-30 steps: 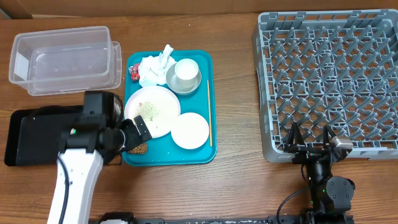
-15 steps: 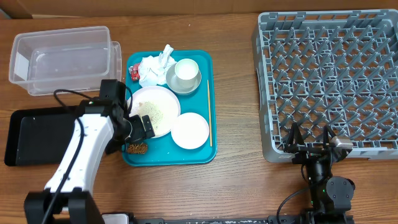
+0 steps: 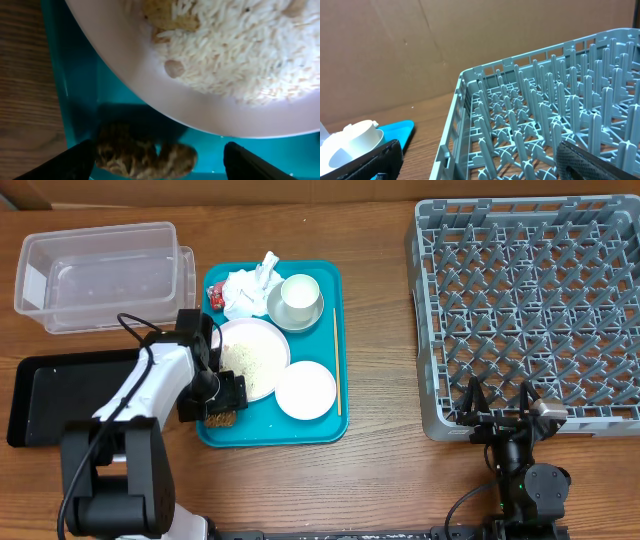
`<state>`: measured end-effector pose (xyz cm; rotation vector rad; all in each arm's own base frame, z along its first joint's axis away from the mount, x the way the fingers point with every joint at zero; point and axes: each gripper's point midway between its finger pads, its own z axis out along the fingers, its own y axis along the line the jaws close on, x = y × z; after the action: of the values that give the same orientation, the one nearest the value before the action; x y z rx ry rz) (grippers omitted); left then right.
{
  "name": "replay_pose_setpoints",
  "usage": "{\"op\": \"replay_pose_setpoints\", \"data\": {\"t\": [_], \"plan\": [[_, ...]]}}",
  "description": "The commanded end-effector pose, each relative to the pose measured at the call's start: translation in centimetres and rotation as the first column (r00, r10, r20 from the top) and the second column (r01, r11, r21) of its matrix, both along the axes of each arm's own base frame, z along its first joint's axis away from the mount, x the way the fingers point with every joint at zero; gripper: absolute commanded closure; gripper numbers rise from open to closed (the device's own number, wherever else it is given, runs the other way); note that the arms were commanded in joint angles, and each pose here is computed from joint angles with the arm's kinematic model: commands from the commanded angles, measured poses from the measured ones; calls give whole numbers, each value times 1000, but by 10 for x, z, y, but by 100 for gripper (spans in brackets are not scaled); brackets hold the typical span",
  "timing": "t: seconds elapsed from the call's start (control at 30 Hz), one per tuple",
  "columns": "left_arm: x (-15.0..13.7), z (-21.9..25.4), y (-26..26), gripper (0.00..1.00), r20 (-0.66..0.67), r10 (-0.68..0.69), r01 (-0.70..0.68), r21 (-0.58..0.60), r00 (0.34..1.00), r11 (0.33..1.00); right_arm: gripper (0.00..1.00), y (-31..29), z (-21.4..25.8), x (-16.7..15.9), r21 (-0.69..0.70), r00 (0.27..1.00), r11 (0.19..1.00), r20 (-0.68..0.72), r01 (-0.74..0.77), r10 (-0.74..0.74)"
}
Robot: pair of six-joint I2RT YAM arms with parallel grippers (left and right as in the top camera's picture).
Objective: Sort waste into correct bins and load items into the dishwasher
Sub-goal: 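Move the left gripper to the brown food scrap beside the rice plate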
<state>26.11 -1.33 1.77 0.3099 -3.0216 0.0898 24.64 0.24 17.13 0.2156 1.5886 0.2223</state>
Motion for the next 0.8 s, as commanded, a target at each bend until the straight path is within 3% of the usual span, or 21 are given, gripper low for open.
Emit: {"op": "replay_pose_setpoints", "data": {"t": [0.0, 0.13, 0.27, 0.57, 0.67, 0.77], "plan": [[3, -6, -1, 16, -19, -23, 23, -3, 1000, 1000, 0, 0, -1, 0, -6, 1000, 1000, 6, -1, 1], [2, -8, -1, 17, -26, -23, 23, -3, 999, 1000, 0, 0, -1, 0, -6, 1000, 1000, 6, -2, 2], [5, -8, -1, 25, -14, -24, 24, -2, 1000, 1000, 0, 0, -1, 0, -6, 1000, 1000, 6, -1, 1], [-3, -7, 2, 24, -46, -18, 19, 19, 999, 1000, 0, 0, -1, 0, -6, 1000, 1000, 6, -1, 1], [-4, -7, -1, 20, -52, -19, 20, 3, 998, 1000, 0, 0, -1, 0, -6, 1000, 1000, 6, -1, 1], [-5, -7, -4, 8, -53, -11, 11, -1, 999, 1000, 0, 0, -1, 0, -6, 1000, 1000, 6, -1, 1]]}}
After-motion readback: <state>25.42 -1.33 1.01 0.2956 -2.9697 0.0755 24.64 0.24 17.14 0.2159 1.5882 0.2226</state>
